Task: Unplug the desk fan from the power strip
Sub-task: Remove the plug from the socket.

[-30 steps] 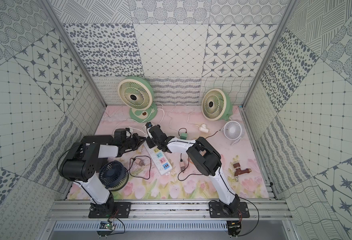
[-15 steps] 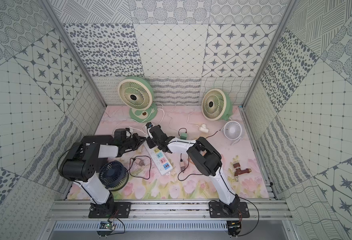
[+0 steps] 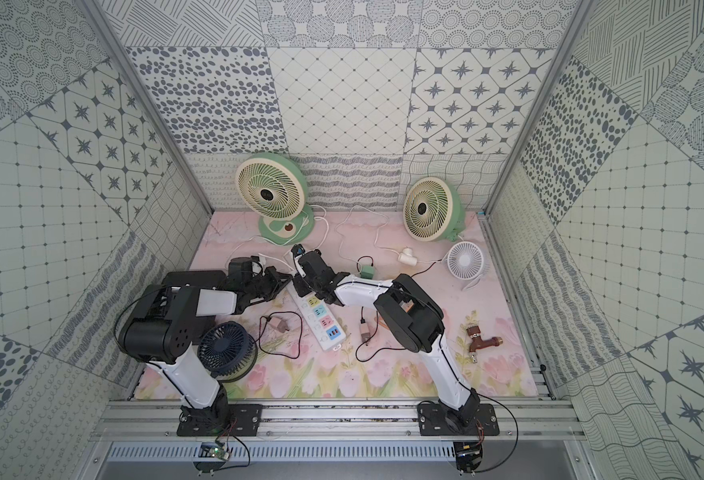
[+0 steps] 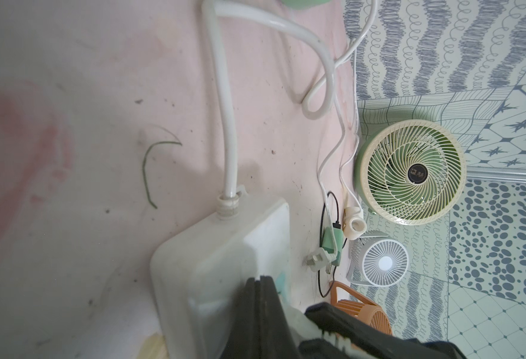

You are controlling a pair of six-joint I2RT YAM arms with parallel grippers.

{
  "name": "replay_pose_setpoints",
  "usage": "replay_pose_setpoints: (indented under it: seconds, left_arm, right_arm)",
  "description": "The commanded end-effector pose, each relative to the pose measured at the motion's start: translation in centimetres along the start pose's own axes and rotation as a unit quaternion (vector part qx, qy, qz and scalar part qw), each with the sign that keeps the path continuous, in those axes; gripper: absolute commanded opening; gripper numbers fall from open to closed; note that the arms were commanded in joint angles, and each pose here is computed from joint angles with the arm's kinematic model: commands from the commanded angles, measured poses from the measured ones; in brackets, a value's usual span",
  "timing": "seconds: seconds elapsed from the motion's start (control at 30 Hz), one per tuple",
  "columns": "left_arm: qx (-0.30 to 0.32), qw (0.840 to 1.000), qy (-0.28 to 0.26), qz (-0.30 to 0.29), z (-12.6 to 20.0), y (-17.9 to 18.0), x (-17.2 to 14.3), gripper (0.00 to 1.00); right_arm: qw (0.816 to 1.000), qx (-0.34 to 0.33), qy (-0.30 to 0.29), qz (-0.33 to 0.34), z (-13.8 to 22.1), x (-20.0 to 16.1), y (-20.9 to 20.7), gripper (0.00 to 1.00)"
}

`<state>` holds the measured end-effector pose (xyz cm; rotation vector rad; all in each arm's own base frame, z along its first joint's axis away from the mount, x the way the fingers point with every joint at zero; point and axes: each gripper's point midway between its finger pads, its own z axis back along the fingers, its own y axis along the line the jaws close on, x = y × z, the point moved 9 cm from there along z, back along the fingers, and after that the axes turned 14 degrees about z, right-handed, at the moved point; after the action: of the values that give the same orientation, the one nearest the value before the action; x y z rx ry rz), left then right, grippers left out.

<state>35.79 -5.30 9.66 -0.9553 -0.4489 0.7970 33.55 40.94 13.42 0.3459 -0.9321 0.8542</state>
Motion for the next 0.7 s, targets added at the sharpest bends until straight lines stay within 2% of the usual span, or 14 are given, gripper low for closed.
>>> replay_pose_setpoints:
  seconds: [0.0,0.07,0.23,0.33,0.5,0.6,0.67]
  left_arm:
    - [0.09,0.995,-0.004,0.033,0.1,3.3,-0.5,0.0]
    - [0.091,0.995,-0.002,0.032,0.1,3.3,-0.6,0.0]
    - [0.089,0.995,-0.002,0.032,0.2,3.2,-0.5,0.0]
    - [0.089,0.995,-0.002,0.034,0.2,3.3,-0.5,0.0]
    - [0.089,0.995,-0.002,0.035,0.1,3.2,-0.5,0.0]
    - [0.088,0.996,-0.002,0.034,0.2,3.1,-0.4,0.0]
    - [0.087,0.996,-0.002,0.033,0.2,3.1,-0.5,0.0]
  right_arm:
    - [0.997,-0.034,-0.023,0.061,1.2,2.6,1.6,0.0]
    - [0.998,-0.032,-0.026,0.051,1.4,2.6,1.5,0.0]
    - [0.998,0.003,-0.041,-0.046,1.6,2.0,-1.6,0.0]
    - [0.999,-0.008,-0.035,-0.021,1.6,2.1,-1.1,0.0]
    - [0.995,-0.05,-0.019,0.087,1.5,2.7,2.3,0.0]
    - [0.996,-0.048,-0.02,0.074,1.5,2.5,2.0,0.0]
    - [0.999,-0.033,-0.025,0.029,1.7,2.3,0.6,0.0]
